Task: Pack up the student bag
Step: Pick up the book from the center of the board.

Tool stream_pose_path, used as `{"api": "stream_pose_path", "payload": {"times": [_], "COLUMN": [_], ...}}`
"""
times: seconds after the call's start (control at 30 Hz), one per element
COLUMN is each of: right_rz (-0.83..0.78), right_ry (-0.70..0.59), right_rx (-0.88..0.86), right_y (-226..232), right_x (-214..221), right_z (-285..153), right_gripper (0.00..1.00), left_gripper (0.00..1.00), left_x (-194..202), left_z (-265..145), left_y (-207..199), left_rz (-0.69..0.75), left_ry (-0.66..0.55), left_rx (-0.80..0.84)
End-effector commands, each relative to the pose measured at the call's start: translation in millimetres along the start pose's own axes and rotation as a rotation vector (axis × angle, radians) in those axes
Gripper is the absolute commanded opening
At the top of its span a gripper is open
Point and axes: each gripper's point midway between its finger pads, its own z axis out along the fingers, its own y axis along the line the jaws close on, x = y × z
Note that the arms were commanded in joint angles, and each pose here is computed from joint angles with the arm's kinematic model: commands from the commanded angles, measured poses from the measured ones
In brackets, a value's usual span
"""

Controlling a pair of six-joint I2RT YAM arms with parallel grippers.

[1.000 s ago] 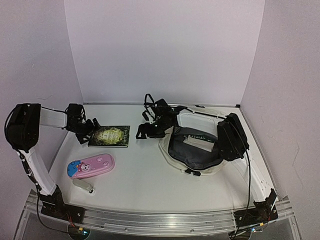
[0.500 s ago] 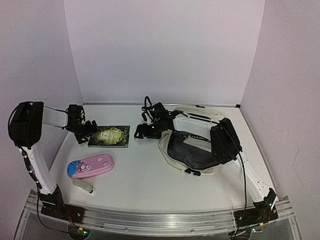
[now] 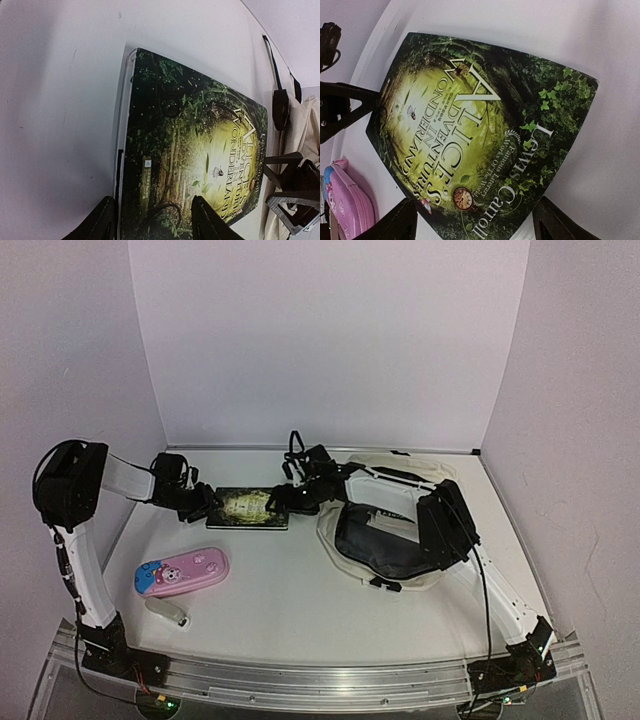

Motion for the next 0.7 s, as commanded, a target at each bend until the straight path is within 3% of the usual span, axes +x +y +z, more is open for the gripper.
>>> {"api": "stream_pose_path", "payload": {"times": [0.0, 0.3, 0.67], "right_rz": [0.063, 0.000, 0.009], "right_ry": [0.133, 0.045, 0.016], "right_rx": [-0.021, -0.131, -0.181], "right_y": [-9.3, 46.7, 69.8], "right_x": [43.9, -6.8, -24.6], "right_z": [13.9, -41.1, -84.3], "right_gripper": [0.74, 0.27, 0.03], "left_gripper": [0.47, 0.42, 0.41], "left_x": [36.8, 35.6, 39.1], "left_z": [21.3, 22.1, 22.4], "left_y": [-26.5, -33.4, -43.9], "left_rz": [-0.019, -0.031, -0.019], "left_ry": [0.116, 0.110, 0.106], "left_rx": [0.118, 0.151, 0.198]}}
